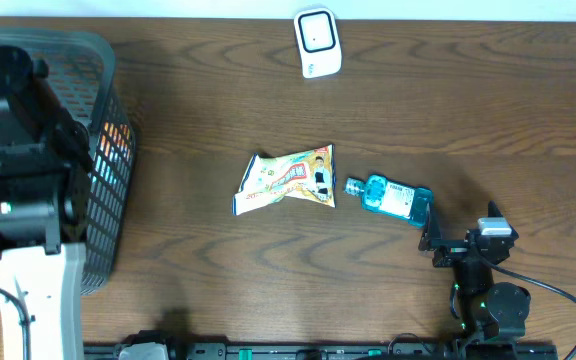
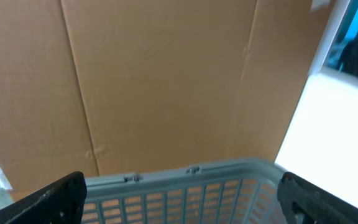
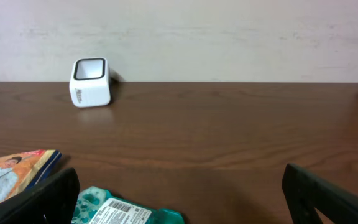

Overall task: Scan the item barcode
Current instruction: 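Release the bottle and move the left gripper back to the basket, then grasp the green wipes pack in the basket with the left gripper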

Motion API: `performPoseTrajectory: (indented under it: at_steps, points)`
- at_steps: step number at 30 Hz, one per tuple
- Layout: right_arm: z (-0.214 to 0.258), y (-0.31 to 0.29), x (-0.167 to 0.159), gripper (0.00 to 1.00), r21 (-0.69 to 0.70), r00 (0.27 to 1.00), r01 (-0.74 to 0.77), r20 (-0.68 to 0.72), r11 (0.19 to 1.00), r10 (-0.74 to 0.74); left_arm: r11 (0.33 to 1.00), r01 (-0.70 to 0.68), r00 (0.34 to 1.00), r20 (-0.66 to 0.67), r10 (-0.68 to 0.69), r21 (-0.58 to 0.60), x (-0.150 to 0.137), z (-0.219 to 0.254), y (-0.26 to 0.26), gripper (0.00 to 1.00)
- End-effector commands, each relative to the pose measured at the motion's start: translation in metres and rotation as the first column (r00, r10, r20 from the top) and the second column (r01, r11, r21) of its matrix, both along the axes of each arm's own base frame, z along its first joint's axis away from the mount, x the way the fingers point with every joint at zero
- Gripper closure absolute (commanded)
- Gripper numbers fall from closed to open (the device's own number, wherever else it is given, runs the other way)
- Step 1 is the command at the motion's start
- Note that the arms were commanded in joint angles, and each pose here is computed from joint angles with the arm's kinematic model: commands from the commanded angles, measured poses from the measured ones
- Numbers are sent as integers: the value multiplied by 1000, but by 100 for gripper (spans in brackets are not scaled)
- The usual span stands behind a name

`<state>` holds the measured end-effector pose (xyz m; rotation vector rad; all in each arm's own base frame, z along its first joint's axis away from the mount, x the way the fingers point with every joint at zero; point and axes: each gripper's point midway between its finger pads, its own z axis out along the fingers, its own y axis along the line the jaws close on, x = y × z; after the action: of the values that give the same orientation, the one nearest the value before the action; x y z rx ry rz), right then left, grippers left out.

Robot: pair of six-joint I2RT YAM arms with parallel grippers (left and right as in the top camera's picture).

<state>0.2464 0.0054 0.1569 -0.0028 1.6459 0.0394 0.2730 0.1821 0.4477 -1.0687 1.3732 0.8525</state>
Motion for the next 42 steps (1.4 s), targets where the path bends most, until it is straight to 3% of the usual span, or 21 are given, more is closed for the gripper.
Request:
performPoseTrajectory:
  at_steps: [1,6,10,15,24,27,29,32,42]
  points:
    - [0,-2,0,1,14,1000,10,0,1000,-10,996,17,999,40,-14,-90,11,-21,14,2]
    - [0,-2,0,1,14,1000,11,0,1000,-11,938,72,997,14,-71,-339,31,-90,33,2]
    - [0,-2,0,1,14,1000,10,0,1000,-10,787,144,989,56,-137,-601,48,-151,36,2]
    - [0,-2,0,1,14,1000,10,0,1000,-10,604,196,977,98,-191,-773,66,-197,29,2]
    - [0,-2,0,1,14,1000,10,0,1000,-10,481,29,982,-65,-176,-876,73,-277,29,2]
    - [0,-2,0,1,14,1000,10,0,1000,-10,391,13,976,-74,-206,-920,81,-307,22,3]
    - [0,-2,0,1,14,1000,11,0,1000,-11,313,19,964,-65,-256,-950,88,-326,11,14]
    - [0,-2,0,1,14,1000,10,0,1000,-10,242,-13,958,-81,-274,-970,88,-346,2,15]
    - [0,-2,0,1,14,1000,10,0,1000,-10,203,-92,949,-147,-277,-975,76,-383,-4,14]
